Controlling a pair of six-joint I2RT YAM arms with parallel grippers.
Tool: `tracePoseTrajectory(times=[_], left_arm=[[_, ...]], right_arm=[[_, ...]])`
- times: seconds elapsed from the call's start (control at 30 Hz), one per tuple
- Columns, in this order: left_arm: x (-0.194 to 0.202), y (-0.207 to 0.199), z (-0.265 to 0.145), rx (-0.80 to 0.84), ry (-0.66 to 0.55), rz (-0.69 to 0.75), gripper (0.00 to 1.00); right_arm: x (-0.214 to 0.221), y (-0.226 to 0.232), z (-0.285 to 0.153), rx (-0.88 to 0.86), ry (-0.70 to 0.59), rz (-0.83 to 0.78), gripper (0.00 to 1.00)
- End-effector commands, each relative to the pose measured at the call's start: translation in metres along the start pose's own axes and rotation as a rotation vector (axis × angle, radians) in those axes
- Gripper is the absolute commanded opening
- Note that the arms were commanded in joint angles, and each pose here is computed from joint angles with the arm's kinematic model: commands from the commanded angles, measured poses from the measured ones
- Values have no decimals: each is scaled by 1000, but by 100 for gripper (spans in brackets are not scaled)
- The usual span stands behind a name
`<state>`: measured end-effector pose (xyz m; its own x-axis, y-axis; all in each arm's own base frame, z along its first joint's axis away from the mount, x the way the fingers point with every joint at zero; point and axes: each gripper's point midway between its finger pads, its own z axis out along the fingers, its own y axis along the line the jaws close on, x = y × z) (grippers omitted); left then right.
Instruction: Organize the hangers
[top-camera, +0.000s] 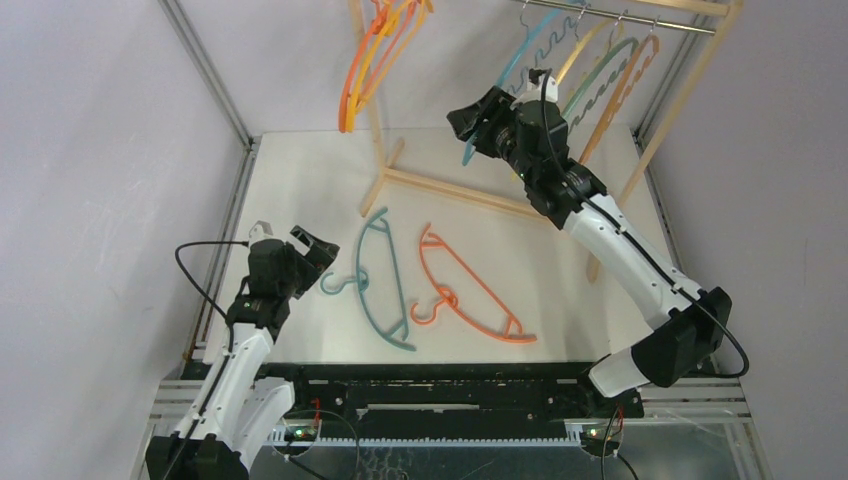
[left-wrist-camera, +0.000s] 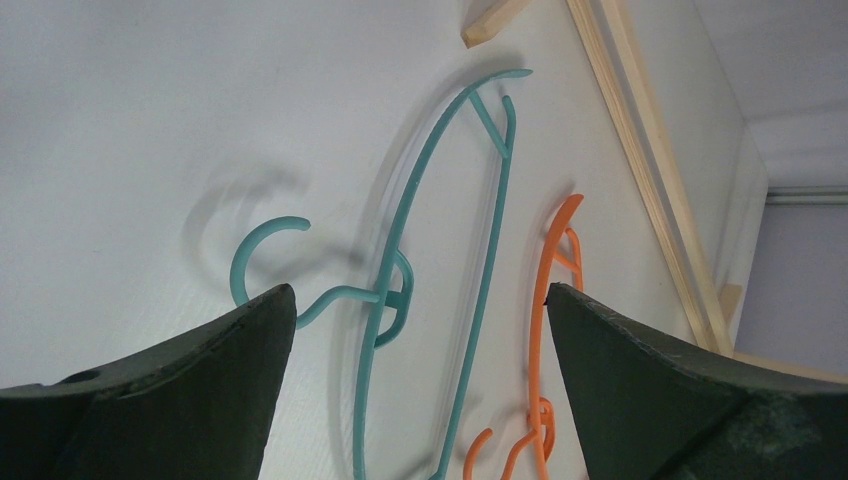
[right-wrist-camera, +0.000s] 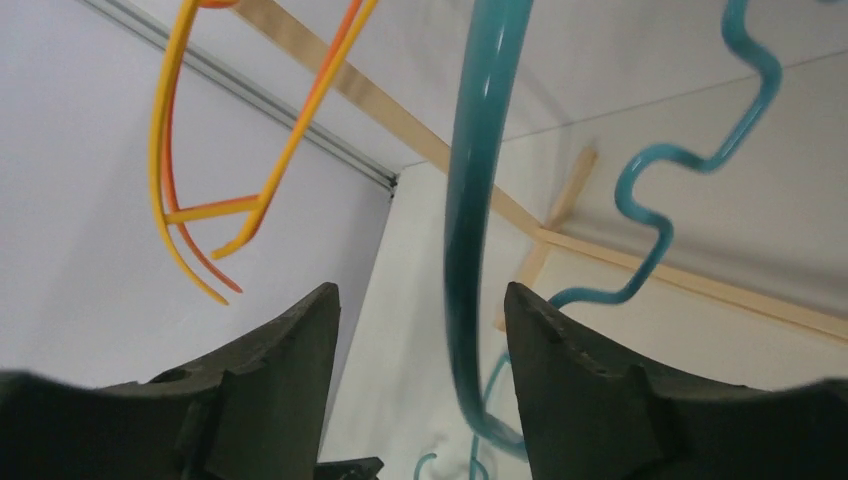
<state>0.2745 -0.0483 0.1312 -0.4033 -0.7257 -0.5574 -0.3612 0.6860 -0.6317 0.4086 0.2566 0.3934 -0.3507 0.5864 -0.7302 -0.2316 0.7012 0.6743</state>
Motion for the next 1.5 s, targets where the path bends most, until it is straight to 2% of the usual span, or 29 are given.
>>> tracePoseTrajectory(times=[0.0,0.07,0.27,0.47,0.67,1.2,1.47], left_arm=[[-6,-3,2,19,-30,-3,100],[-6,-3,3,19,-30,-5,100],[-9,-5,6,15,-27,1,100],[-13,-10,8,21,-27,4,99],[-15,-12,7,26,-32,2,99],[-2,2,6,0,-14,1,100],[-1,5,7,-1,-11,5,100]], right_arm=[[-32,34,-36,-59,-73,-32,75],[-35,41,-48,-66,-87,-59,81],[-38,68,-87,-69,-161,-208,85],[-33,66,-106,60,-201,-372,95],[-19,28,-97,184,-140,-406,98],[-71,-21,-67,294,-247,-432,100],[-93,-17,-40,179,-296,-386,100]])
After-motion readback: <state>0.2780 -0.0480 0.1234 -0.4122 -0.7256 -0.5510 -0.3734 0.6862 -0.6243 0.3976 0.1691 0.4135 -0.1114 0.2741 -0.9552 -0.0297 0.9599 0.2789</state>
